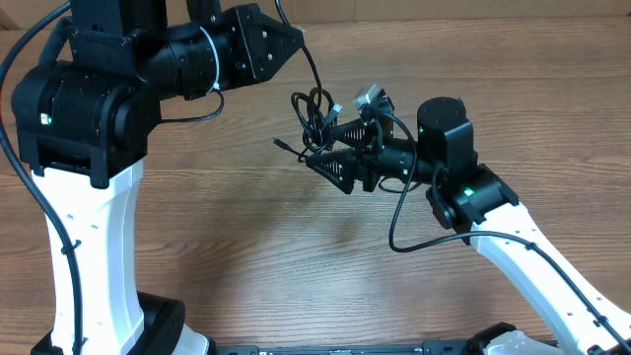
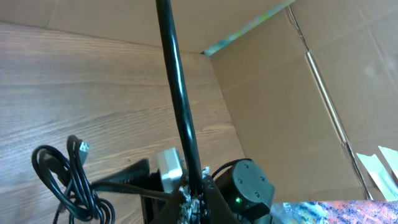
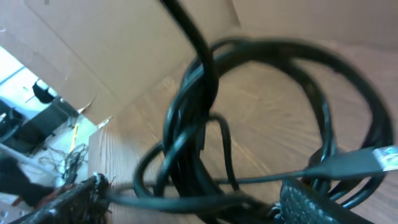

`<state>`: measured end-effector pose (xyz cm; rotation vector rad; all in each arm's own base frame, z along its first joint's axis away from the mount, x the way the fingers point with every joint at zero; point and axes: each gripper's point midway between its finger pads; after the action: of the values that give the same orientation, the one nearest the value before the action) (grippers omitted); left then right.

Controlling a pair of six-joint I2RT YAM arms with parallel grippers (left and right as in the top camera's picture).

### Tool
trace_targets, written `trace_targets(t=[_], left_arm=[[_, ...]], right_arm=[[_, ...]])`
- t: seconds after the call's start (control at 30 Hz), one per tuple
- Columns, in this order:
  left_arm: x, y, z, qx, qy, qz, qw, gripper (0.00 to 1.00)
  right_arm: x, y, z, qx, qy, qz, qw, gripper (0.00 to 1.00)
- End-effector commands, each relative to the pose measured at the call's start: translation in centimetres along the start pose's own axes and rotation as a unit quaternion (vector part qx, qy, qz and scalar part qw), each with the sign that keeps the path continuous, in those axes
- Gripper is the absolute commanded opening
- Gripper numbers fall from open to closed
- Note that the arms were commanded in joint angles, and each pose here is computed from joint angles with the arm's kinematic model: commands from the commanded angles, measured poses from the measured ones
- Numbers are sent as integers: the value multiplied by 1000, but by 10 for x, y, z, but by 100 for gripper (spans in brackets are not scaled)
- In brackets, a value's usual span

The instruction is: Untangle cables

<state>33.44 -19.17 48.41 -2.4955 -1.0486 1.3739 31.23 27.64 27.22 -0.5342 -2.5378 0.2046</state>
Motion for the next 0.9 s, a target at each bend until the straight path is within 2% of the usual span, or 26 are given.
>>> trace_targets(t=[0.0,0.1,0.13,0.17,0.2,0.4,0.5,0.6,0.67,0.87], left_arm=[[-15,-16,0,-14,21,15,1000,4],[-15,-16,0,-13,21,15,1000,4],[-15,-16,1,-13,21,15,1000,4],[-15,-16,1,-12,21,15,1000,4],[-14,-16,1,-12,20,15,1000,4],[-13,-16,1,-12,22,12,1000,4],[-5,-20,-2,-23,52,-13,998,4],[38,-45,-8,-62,47,-133,988,4],[68,-82,-11,-98,42,-230,967,4],[87,-180,-6,-194,18,-329,924,4]], right_arm=[[8,-3,-27,-38,-10,-2,999,87],[8,-4,-38,-61,-20,5,998,84],[6,-4,-40,-66,-16,12,998,68],[4,-4,-41,-68,-15,17,997,25],[2,-4,-41,-69,-14,21,997,4],[-1,-3,-33,-53,0,27,998,4],[-4,-7,-30,-47,10,34,998,4],[-10,-27,-35,-53,20,55,997,4],[-15,-48,-44,-69,22,75,995,4],[-40,-115,-67,-123,19,153,980,4]])
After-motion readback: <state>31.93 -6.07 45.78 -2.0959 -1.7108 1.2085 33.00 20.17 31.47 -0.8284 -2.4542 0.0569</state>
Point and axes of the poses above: each gripper's point midway between its finger pads, its own y axis out along the fingers, its own x axis along the line the jaws close on, z = x × y, and after that the axes turned 2 degrees about y, right-handed
